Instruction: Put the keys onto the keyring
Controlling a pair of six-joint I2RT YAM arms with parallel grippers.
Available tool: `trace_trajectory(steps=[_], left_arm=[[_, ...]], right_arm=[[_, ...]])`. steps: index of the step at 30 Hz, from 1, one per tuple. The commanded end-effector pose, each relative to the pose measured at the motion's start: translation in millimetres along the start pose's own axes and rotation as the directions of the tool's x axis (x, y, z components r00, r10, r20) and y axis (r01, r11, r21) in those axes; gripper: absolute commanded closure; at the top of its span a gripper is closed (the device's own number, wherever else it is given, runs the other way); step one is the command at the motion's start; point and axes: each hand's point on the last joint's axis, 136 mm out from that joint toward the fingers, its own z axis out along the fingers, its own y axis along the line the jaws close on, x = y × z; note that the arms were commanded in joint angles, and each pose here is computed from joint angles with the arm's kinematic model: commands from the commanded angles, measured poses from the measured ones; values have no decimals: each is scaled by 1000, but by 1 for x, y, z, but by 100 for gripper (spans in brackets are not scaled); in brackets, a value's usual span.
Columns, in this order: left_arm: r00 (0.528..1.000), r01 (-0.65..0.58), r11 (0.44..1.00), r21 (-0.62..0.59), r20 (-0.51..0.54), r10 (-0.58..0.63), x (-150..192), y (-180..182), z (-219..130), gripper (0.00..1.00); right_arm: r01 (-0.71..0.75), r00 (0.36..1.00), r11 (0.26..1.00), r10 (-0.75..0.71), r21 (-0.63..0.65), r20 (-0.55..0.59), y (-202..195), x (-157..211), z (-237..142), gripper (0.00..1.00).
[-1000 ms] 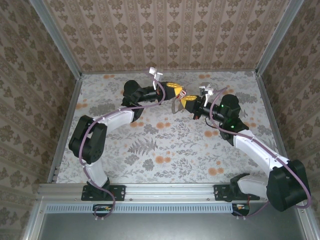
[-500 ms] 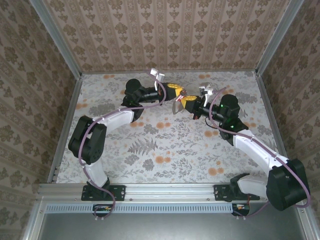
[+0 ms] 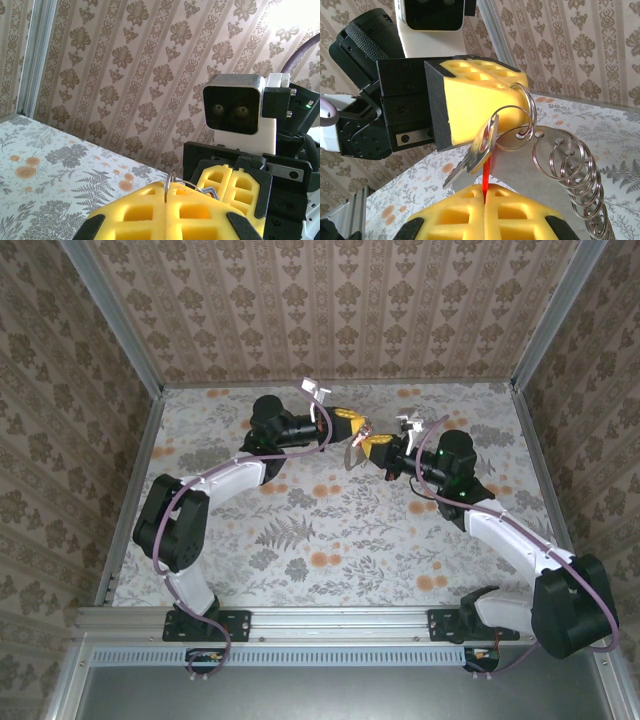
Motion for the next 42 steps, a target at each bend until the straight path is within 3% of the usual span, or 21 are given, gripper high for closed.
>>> trace_trajectory(steps=[1, 16, 29, 42], left_arm=[[996, -82, 997, 8, 38, 82, -25, -17, 1, 100], [996, -85, 996, 6, 28, 85, -26, -15, 3, 100], [996, -83, 996, -8, 13, 83, -24, -8, 2, 100], [997, -81, 995, -52, -21, 80, -15, 2, -3, 100]], right_arm=[[12, 999, 1000, -13, -27, -34, 5, 12, 3, 100], [4, 997, 1000, -2, 18, -74, -4, 25, 3, 100], [15, 998, 996, -10, 85, -62, -11, 20, -10, 59], [16, 1000, 991, -18, 134, 14, -17, -7, -22, 40]])
